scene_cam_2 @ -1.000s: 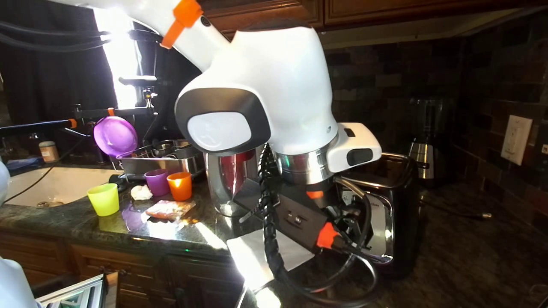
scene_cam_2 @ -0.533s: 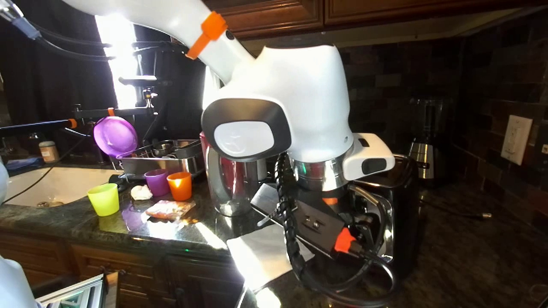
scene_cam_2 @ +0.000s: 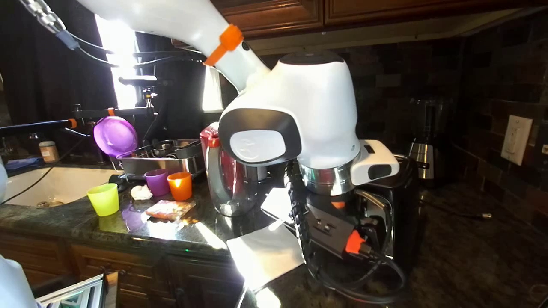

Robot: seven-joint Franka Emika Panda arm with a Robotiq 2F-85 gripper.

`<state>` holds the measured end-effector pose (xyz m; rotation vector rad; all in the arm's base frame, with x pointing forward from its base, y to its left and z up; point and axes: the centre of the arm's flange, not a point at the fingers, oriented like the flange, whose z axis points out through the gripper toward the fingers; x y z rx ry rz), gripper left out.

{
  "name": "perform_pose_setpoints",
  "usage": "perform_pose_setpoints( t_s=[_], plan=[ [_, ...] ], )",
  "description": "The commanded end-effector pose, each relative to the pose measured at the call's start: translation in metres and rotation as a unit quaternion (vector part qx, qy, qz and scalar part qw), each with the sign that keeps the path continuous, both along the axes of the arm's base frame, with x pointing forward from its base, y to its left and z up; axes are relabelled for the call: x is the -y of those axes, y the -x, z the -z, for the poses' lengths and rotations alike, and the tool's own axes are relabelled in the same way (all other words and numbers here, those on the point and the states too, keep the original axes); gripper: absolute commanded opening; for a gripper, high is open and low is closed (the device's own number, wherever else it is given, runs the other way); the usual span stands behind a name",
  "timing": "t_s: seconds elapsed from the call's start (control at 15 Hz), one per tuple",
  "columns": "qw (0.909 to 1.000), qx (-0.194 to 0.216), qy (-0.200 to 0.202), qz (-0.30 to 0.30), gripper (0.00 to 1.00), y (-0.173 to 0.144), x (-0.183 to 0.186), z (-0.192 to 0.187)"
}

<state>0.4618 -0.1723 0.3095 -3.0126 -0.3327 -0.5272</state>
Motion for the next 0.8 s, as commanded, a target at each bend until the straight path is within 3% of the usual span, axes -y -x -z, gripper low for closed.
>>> perform_pose_setpoints(
  t_s=[0.0,0.73],
  plan=[
    [0.9998,0.018,0.005,-0.012,1.0,-0.007,0.001,0.012],
    [0.9996,0.022,0.015,-0.013,1.0,-0.008,0.005,0.023]
  ],
)
